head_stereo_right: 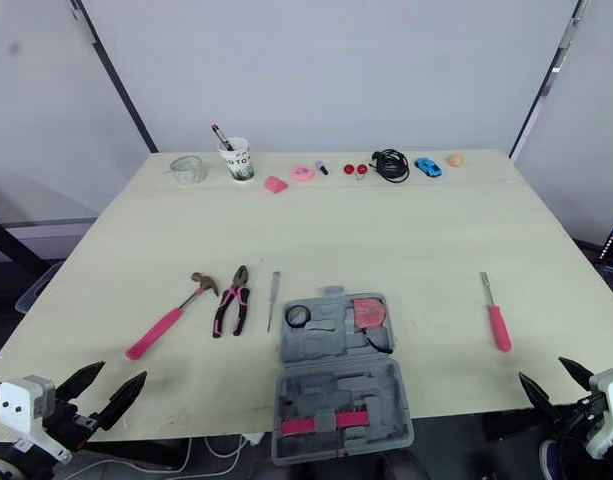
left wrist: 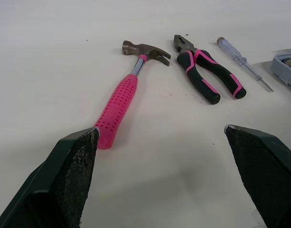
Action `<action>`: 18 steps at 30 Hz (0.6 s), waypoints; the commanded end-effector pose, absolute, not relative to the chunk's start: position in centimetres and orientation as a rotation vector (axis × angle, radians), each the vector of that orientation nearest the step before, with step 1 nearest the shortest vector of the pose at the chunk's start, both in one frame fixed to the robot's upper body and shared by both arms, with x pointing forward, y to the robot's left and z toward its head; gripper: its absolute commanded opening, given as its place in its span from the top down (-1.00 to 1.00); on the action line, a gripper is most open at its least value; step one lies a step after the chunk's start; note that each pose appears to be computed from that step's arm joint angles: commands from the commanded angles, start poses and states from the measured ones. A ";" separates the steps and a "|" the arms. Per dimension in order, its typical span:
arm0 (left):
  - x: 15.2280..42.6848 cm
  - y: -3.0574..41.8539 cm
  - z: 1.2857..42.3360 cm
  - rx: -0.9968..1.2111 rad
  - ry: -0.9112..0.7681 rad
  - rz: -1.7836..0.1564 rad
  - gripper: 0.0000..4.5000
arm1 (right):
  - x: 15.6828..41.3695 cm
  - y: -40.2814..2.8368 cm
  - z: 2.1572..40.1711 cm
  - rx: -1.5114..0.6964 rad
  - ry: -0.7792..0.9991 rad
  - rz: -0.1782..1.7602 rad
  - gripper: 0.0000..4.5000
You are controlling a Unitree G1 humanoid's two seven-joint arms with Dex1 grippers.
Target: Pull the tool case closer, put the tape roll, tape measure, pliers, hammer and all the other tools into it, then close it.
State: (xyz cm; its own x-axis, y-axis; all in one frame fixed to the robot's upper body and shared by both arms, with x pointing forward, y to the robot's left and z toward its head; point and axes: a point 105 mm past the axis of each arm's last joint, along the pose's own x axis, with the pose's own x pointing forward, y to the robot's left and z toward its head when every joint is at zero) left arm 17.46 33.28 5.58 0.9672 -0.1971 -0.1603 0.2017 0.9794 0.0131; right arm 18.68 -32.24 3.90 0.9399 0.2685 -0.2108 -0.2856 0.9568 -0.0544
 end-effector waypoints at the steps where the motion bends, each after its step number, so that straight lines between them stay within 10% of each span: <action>1: 18.1 32.5 6.8 0.044 0.112 -0.219 -1.00 | 18.7 -32.6 5.1 -0.112 0.159 0.287 -0.97; 18: 25.1 27.9 8.2 0.002 0.133 -0.210 -1.00 | 23.1 -23.7 10.2 -0.132 0.043 0.753 -0.97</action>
State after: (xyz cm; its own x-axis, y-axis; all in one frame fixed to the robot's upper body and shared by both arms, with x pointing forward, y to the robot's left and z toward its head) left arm 24.26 28.70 7.25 0.9661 -0.2111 -0.1486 0.2083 0.9775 -0.0349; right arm 22.90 -25.09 8.77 0.7831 0.6115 -0.1129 -0.6204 0.7808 -0.0742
